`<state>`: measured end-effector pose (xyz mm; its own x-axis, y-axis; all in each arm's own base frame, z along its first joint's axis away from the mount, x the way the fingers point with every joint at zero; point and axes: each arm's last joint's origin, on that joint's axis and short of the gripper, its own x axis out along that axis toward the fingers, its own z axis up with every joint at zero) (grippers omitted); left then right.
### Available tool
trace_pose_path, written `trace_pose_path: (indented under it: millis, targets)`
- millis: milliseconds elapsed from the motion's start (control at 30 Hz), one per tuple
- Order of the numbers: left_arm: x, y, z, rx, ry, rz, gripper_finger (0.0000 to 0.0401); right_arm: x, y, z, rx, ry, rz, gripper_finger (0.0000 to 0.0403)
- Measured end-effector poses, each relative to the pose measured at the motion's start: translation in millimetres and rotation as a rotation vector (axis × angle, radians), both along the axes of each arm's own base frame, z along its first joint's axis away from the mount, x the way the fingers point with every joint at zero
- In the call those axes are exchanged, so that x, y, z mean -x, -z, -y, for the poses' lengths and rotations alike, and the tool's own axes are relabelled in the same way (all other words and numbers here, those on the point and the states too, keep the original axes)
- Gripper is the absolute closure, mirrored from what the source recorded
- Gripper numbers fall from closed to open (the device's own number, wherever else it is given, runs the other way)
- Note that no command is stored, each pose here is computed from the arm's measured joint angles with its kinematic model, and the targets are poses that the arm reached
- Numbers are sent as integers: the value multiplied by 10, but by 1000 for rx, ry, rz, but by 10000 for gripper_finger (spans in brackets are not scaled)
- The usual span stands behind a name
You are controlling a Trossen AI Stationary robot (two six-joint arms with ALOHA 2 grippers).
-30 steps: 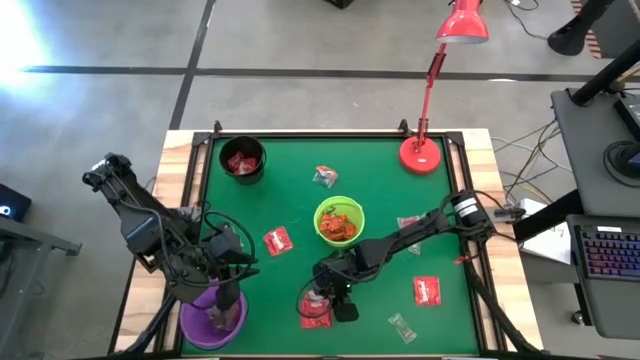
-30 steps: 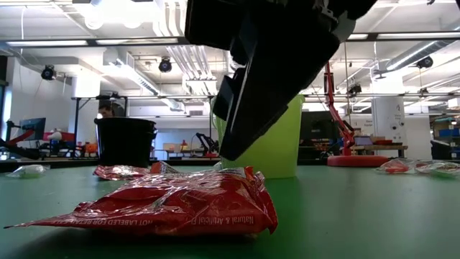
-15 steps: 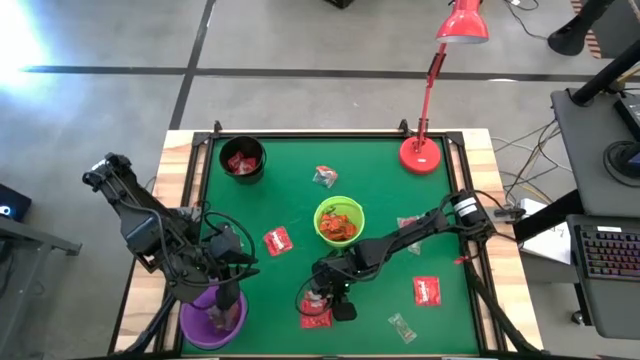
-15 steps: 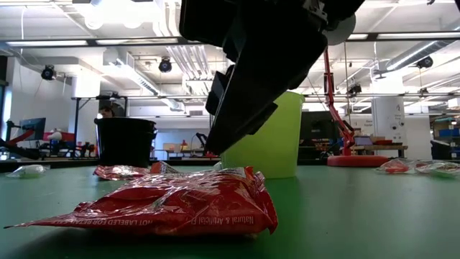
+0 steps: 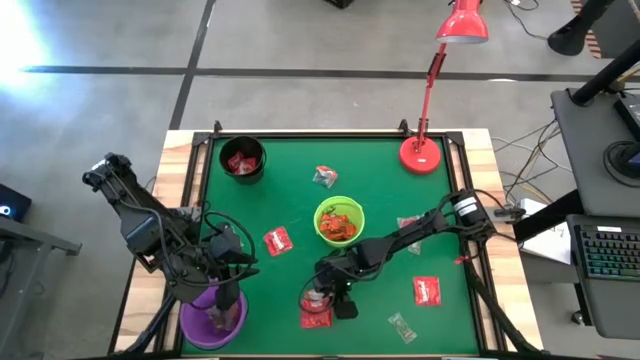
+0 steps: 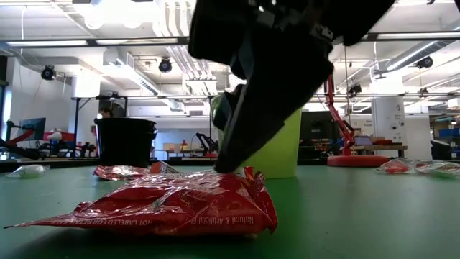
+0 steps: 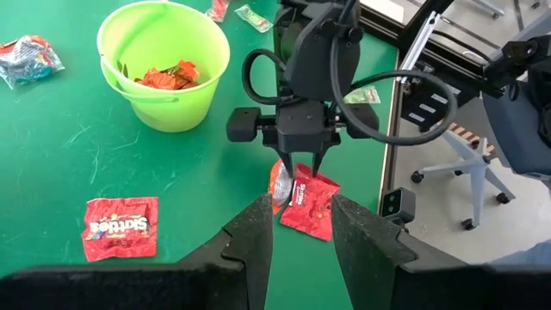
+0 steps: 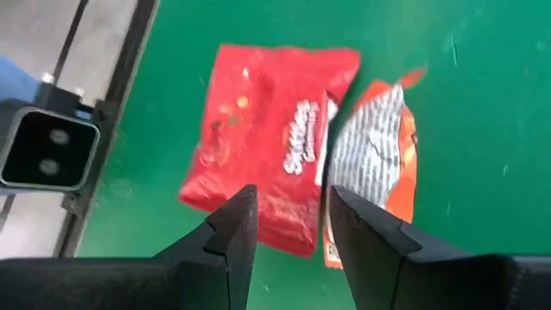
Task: Sort candy
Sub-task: Put the red candy into the black bucket
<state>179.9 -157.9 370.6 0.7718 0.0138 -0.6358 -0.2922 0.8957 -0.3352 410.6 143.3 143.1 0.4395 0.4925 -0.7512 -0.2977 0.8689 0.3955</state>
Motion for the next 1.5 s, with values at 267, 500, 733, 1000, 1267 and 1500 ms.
trace_pose_path:
  millis: [267,500,733,1000,1267,1500]
  targets:
    - [0,0,0,0,0,0,299,20,42,16,1,1,-4,266]
    - [1,1,-1,-1,0,-1,299,2,134,2,-41,-13,12,266]
    - [7,3,-7,-7,0,-6,299,-32,249,-1,-76,-8,-16,266]
    - [15,13,-13,-15,3,-20,299,-29,333,2,-73,-3,-45,266]
    - [25,24,-23,-29,4,-34,299,-52,354,78,-77,18,-56,310]
    - [25,24,-23,-28,4,-35,299,-63,363,122,-74,44,-63,388]
